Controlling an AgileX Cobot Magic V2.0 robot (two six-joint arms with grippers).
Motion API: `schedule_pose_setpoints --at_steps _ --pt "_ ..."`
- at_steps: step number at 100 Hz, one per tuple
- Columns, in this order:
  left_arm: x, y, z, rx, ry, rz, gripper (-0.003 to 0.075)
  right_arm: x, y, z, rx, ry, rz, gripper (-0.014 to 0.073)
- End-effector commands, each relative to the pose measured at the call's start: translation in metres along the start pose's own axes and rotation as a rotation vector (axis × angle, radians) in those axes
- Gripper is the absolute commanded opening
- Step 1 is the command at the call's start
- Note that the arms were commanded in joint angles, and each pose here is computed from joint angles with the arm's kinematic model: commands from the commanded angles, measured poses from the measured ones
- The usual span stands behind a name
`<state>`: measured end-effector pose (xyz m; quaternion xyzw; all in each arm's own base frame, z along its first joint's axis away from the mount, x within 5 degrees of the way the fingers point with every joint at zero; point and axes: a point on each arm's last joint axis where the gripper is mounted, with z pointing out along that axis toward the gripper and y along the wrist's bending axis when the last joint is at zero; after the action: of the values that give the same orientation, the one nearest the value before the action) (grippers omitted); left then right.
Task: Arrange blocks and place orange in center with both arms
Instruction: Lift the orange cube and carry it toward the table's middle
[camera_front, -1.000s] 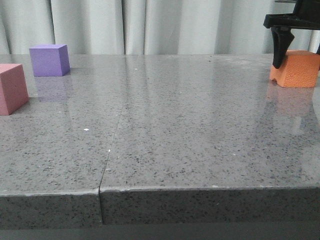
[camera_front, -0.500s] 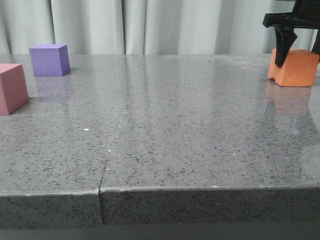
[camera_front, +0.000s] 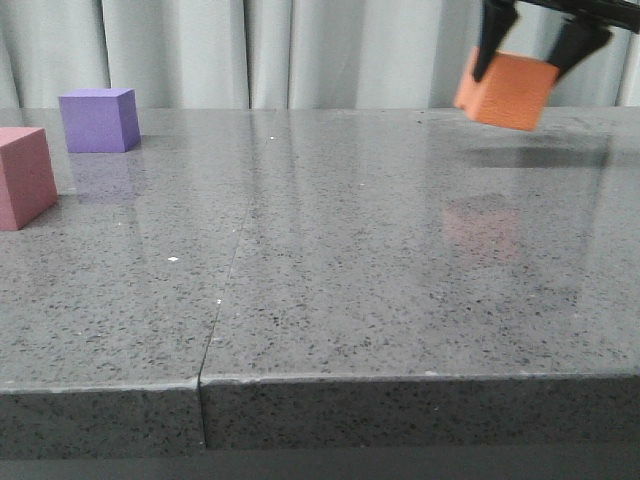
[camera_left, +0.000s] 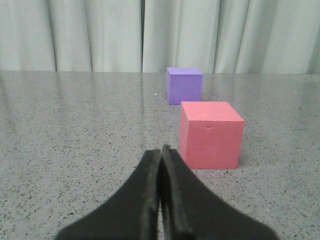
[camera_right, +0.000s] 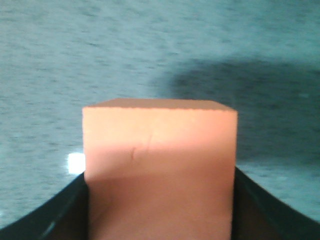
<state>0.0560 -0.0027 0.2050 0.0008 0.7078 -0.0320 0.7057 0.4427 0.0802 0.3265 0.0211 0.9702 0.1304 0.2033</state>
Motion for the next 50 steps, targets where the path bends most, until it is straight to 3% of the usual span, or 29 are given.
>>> schedule_pose_setpoints --at_steps 1,25,50 --pt "0.005 0.0 -0.001 0.005 -0.071 -0.001 -0.002 0.008 0.028 -0.039 -0.052 -0.017 0.003 0.0423" --pt "0.005 0.0 -0.001 0.005 -0.071 -0.001 -0.002 0.025 0.085 -0.027 -0.085 -0.005 -0.013 0.0421" --pt "0.005 0.0 -0.001 0.005 -0.071 -0.001 -0.002 0.04 0.122 0.0 -0.12 0.029 0.006 0.0421"
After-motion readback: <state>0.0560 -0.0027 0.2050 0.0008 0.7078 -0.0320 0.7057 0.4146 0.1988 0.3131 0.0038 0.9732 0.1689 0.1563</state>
